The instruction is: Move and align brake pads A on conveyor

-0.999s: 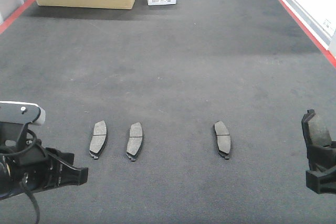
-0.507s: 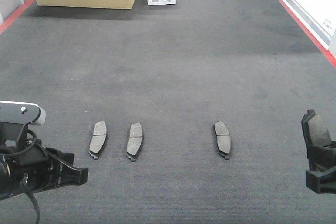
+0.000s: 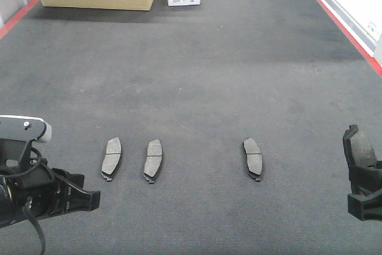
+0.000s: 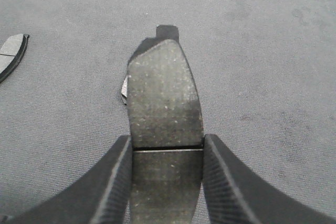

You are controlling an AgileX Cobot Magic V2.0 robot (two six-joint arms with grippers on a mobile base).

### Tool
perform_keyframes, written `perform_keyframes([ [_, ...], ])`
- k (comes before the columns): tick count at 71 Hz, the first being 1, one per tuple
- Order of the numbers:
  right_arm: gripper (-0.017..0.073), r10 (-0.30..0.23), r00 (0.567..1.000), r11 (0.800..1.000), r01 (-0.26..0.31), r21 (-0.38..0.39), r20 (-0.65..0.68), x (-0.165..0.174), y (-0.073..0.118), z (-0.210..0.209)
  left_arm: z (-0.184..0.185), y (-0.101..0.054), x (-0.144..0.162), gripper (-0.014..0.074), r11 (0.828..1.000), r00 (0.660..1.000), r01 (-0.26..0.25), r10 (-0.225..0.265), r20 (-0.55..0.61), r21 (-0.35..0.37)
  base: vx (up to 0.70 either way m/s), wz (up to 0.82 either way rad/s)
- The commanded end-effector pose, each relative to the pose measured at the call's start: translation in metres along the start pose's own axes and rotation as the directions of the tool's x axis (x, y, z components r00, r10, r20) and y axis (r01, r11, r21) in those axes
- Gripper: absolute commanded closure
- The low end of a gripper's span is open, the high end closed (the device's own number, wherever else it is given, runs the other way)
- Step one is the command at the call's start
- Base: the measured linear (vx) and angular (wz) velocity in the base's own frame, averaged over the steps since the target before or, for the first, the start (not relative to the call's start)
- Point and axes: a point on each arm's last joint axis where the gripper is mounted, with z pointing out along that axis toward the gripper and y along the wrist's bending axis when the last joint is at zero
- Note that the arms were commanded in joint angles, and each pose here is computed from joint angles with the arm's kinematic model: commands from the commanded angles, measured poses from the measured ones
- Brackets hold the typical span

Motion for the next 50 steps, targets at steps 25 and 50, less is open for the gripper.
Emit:
perform_keyframes([
  [25, 0.0491, -0.013, 0.993, 1.000, 0.014, -0.010, 0.119, -0.0164, 0.0009, -0.0064, -0.0084, -0.0060, -0.0112, 0.0600, 0.999, 0.996, -0.007, 0.003, 0.086, 0.045, 0.00, 0.00],
  [50, 0.0487, 0.026, 0.990, 0.999, -0.021, -0.041, 0.138, -0.0184, 0.0032, -0.0068, -0.0084, -0.0060, -0.0112, 0.0600, 0.999, 0.996, -0.007, 0.003, 0.086, 0.045, 0.00, 0.00],
])
